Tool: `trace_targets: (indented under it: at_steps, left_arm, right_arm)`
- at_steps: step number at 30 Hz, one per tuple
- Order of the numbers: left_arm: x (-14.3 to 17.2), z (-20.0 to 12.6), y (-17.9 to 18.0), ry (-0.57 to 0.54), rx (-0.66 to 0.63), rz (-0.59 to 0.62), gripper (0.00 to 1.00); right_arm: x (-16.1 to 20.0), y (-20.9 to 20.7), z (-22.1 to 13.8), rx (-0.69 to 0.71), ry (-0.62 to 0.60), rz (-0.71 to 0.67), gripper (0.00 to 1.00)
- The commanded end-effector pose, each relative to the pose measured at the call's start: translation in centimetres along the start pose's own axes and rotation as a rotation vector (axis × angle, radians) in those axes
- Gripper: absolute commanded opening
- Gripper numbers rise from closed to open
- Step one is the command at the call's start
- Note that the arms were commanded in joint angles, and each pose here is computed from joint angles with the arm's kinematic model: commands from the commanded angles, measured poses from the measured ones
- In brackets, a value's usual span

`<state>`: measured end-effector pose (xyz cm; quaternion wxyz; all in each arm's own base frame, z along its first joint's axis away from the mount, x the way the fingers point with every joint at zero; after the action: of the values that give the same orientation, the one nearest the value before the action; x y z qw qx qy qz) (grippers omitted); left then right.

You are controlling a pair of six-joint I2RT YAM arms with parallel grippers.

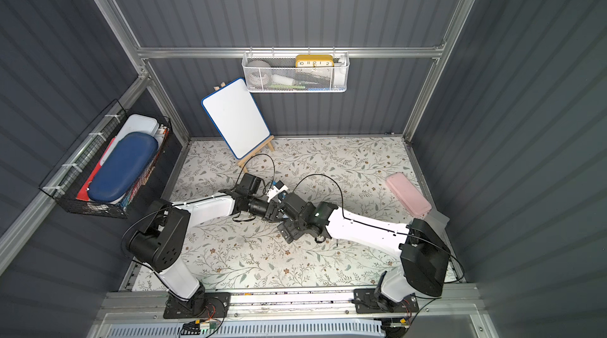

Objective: Remove the battery from the alarm
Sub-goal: Adjust the alarm at the center of the board.

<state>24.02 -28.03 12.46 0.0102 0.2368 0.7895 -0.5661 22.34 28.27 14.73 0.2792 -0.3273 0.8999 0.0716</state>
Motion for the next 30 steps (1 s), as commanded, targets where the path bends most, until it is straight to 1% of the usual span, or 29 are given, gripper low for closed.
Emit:
trace_targets:
  at_steps: [1,3,6,9,10,11,12,13,14,15,16,17,19,20,22,23,25,27,30]
  left_arm:
    - [0.7,0.3,1.9,0.018,-0.07,-0.06,0.0]
    - [0.7,0.2,1.9,0.019,-0.07,-0.057,0.0]
    - [0.5,0.2,2.1,0.015,-0.082,-0.056,0.0]
    - [-0.1,-0.2,2.5,0.0,-0.103,-0.095,0.0]
    - [-0.5,-0.4,2.7,-0.011,-0.127,-0.116,0.0]
    - [-0.9,-0.6,2.7,-0.022,-0.154,-0.124,0.0]
    - [-1.5,-0.9,3.0,-0.038,-0.204,-0.146,0.0]
    - [-2.2,-1.4,3.2,-0.06,-0.268,-0.177,0.0]
    - [-2.9,-1.8,3.3,-0.079,-0.315,-0.198,0.0]
    - [-3.5,-2.4,3.6,-0.1,-0.384,-0.243,0.0]
    - [-4.1,-3.1,3.9,-0.126,-0.459,-0.294,0.0]
    - [-4.5,-3.6,3.9,-0.143,-0.497,-0.339,0.0]
    - [-5.1,-4.5,3.7,-0.171,-0.552,-0.437,0.0]
    - [-5.3,-4.6,3.5,-0.173,-0.546,-0.464,0.0]
    - [-5.4,-4.7,3.1,-0.166,-0.535,-0.537,0.0]
    - [-5.3,-4.6,2.9,-0.157,-0.527,-0.56,0.0]
    - [-4.8,-4.3,2.7,-0.136,-0.496,-0.613,0.0]
    - [-4.4,-3.8,1.7,-0.108,-0.419,-0.634,0.0]
    - [-4.2,-4.2,0.5,-0.124,-0.395,-0.654,0.0]
  right_arm:
    - [-1.4,-2.4,-1.6,0.105,-0.096,0.05,0.99]
    - [-1.1,-3.5,-1.4,0.131,-0.091,0.064,0.99]
    - [-0.9,-4.7,-1.5,0.132,-0.074,0.102,0.99]
    - [-1.2,-5.9,-2.0,0.197,-0.112,0.141,0.99]
    - [-1.0,-6.7,-2.1,0.231,-0.112,0.186,0.99]
    - [-0.7,-7.1,-1.8,0.22,-0.1,0.228,0.99]
    - [-0.4,-8.0,-1.5,0.2,-0.087,0.282,0.99]
    - [-0.2,-8.3,-1.1,0.131,-0.066,0.336,0.96]
    - [0.0,-8.4,-0.7,0.077,-0.054,0.352,0.83]
    - [-0.4,-8.5,-0.9,0.071,-0.063,0.359,0.59]
    - [-0.7,-7.9,-1.3,0.059,-0.066,0.34,0.54]
    - [-1.1,-7.3,-1.5,0.065,-0.083,0.304,0.54]
    - [-1.6,-5.8,-2.7,0.126,-0.096,0.187,0.55]
    - [-1.8,-5.3,-3.0,0.153,-0.117,0.147,0.58]
    - [-1.9,-3.8,-3.3,0.146,-0.153,0.078,0.69]
    - [-1.8,-3.4,-3.4,0.15,-0.162,0.048,0.7]
    - [-1.9,-2.4,-3.9,0.19,-0.224,-0.03,0.76]
    - [-1.9,-1.8,-4.0,0.242,-0.274,-0.104,0.8]
    - [-1.8,-0.8,-3.9,0.299,-0.325,-0.187,0.81]
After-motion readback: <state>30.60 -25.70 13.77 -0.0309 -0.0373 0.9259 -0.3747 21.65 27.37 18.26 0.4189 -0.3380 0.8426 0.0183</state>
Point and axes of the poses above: each gripper's point midway between its finger pads, its own z axis out along the fingers, its own y axis along the line the jaws close on, x = y × z, the point moved 3 cm from there along -z, back along the fingers, and after that the axes turned 1 degree about -z, right-handed, at the moved point
